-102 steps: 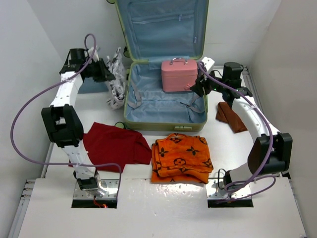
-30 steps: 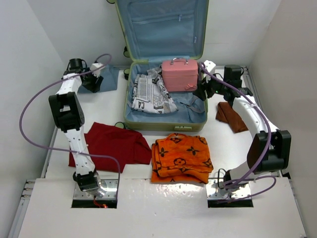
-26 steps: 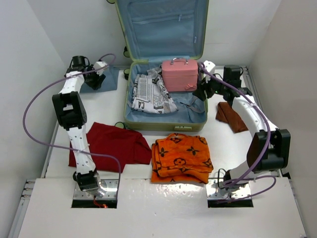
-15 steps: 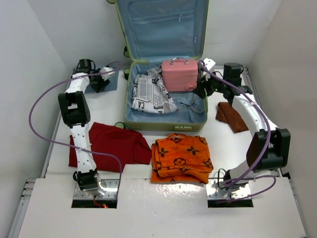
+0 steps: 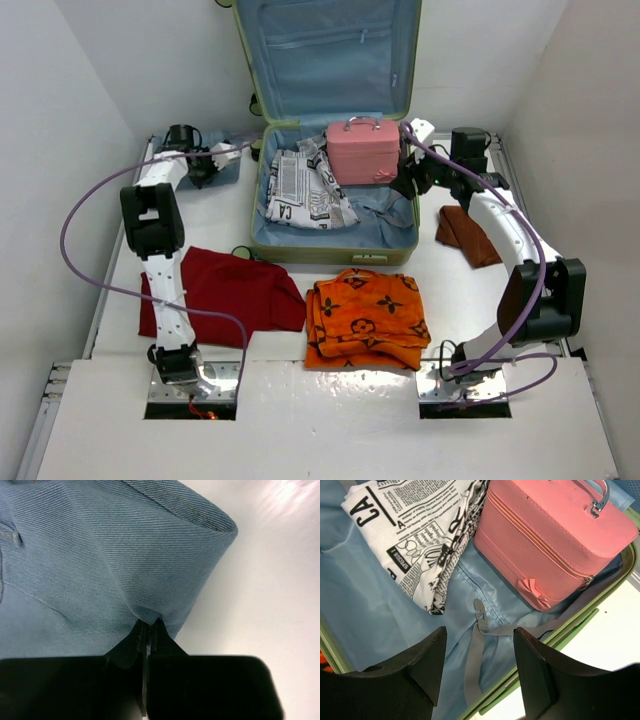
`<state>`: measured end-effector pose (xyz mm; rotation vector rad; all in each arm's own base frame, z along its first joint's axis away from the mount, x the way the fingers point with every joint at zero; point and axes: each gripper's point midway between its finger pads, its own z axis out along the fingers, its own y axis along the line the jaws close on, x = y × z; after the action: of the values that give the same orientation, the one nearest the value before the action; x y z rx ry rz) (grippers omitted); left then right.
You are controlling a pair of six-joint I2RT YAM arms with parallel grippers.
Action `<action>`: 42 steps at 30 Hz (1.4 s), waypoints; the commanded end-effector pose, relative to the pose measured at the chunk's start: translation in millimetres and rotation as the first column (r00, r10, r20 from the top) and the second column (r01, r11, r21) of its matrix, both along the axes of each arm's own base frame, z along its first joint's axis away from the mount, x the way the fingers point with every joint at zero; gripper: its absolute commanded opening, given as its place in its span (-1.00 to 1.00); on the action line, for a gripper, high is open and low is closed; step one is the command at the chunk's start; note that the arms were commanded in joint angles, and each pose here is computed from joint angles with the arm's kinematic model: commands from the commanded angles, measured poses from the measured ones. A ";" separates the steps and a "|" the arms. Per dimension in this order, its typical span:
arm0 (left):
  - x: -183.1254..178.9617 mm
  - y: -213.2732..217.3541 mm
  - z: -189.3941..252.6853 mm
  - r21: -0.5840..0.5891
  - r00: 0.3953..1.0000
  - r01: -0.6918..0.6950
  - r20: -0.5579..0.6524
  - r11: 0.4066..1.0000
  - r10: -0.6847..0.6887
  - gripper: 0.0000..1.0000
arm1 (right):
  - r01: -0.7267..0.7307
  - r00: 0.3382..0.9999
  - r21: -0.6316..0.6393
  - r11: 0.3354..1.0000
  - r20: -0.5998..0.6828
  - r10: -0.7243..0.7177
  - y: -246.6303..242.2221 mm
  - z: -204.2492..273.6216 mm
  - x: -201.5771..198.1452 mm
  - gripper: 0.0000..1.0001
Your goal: Pack the luggage
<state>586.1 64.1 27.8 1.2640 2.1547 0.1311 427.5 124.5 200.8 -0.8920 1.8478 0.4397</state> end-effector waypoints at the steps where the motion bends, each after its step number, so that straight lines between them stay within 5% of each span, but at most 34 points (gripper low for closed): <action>1: -61.3 -73.7 -29.0 -0.220 0.967 -0.020 -0.251 0.975 -0.037 -1.00 | -0.018 0.998 0.000 1.000 0.059 0.018 4.1 21.8 1.1 0.12; 6: -64.6 -143.2 -3.5 -0.425 0.929 -0.267 -0.352 0.865 0.114 -1.00 | -0.028 0.999 0.009 1.000 0.047 0.028 6.6 18.8 -5.7 0.12; 11: -61.1 -158.1 1.5 -0.437 0.868 -0.452 -0.415 0.778 0.272 -0.90 | -0.038 0.998 0.008 0.999 0.049 0.038 10.3 20.5 -8.2 0.12; 15: -55.5 -137.5 10.4 -0.383 0.898 -0.410 -0.330 0.828 0.292 -0.14 | -0.041 0.998 -0.005 0.999 0.049 0.041 8.5 20.0 -10.3 0.12; 19: -55.0 -111.2 35.4 -0.345 0.933 -0.337 -0.245 0.876 0.263 0.25 | -0.043 0.998 -0.007 0.999 0.044 0.044 8.2 17.7 -14.7 0.12; 24: -74.1 -97.9 39.2 -0.266 0.949 -0.265 -0.244 0.927 0.201 0.28 | -0.038 0.999 -0.001 0.999 0.039 0.038 7.8 16.0 -14.6 0.12; 26: -81.3 -95.2 29.1 -0.243 0.945 -0.262 -0.262 0.934 0.197 0.47 | -0.041 0.998 0.006 0.999 0.037 0.040 9.8 16.7 -14.3 0.12; 34: -81.2 -67.6 -6.7 -0.075 0.951 -0.221 -0.238 0.972 0.198 0.67 | -0.039 0.999 0.000 0.999 0.035 0.039 8.6 17.5 -14.0 0.14; 37: -72.0 -58.3 -17.1 -0.031 0.955 -0.227 -0.202 0.973 0.216 0.67 | -0.038 0.999 0.000 0.999 0.033 0.038 9.1 16.8 -13.6 0.14; 42: -66.2 -49.1 -36.0 0.024 0.952 -0.227 -0.205 0.974 0.227 0.39 | -0.036 0.999 -0.005 0.999 0.038 0.036 8.9 18.7 -11.8 0.14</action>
<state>522.1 -7.8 25.4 1.0213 2.4005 -0.0177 415.6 130.6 200.8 -0.9244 1.8502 0.4499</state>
